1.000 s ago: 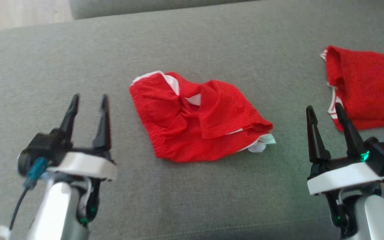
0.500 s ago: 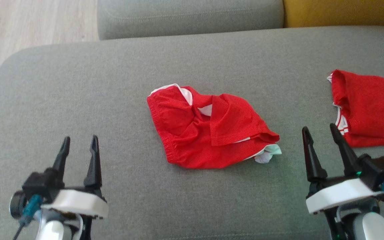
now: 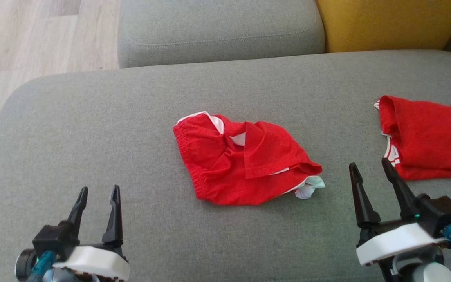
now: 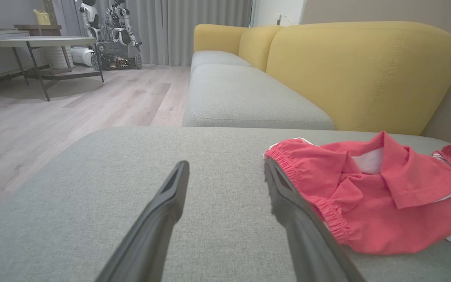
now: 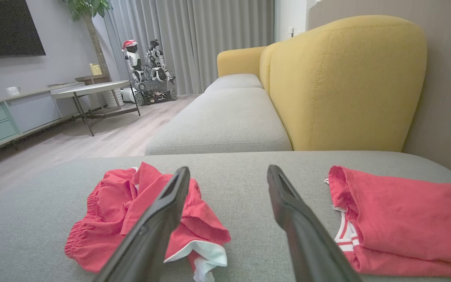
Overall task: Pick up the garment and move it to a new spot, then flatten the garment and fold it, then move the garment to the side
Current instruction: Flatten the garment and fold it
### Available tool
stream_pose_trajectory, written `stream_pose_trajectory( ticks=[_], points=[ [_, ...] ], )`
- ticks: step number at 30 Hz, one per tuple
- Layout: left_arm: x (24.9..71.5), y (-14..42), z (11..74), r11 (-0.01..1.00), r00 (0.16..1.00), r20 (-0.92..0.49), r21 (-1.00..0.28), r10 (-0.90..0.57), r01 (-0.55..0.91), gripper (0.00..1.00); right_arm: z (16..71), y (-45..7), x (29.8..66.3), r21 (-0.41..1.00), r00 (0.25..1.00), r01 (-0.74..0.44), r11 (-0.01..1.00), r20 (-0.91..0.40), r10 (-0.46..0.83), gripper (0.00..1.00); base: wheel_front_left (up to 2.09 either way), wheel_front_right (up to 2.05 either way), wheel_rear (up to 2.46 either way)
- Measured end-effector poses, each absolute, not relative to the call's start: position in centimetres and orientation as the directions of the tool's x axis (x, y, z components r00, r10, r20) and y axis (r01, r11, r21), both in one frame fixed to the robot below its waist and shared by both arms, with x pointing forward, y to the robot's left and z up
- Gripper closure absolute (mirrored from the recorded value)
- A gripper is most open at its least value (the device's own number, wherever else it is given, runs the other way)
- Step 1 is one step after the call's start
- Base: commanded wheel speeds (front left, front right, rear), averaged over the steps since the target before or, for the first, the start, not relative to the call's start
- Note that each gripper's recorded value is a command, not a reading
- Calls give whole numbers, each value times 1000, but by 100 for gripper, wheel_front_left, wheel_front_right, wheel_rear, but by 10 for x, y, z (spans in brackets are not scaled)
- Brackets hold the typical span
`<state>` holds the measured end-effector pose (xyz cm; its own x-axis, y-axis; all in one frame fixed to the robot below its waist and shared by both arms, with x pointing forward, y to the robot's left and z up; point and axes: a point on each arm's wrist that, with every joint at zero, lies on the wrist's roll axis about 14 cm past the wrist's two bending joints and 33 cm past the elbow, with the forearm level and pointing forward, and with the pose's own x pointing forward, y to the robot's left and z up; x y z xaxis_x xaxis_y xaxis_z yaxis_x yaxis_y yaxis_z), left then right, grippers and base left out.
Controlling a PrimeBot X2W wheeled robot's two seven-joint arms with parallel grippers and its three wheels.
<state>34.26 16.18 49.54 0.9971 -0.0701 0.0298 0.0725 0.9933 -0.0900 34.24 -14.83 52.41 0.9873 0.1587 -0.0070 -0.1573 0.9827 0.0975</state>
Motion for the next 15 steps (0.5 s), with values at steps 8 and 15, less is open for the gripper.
stream_pose_trajectory(
  ticks=[8, 15],
  points=[
    [338, 162, 494, 994, 998, 17, -90, -61, 62, 0, 528, -146, 342, 90, 986, -166, 982, 1, 166, 0, 0, 0, 0],
    [339, 157, 494, 993, 997, 17, -91, -76, 77, 0, 523, -146, 338, 93, 986, -163, 982, -15, 165, 0, 0, 0, 0]
  ],
)
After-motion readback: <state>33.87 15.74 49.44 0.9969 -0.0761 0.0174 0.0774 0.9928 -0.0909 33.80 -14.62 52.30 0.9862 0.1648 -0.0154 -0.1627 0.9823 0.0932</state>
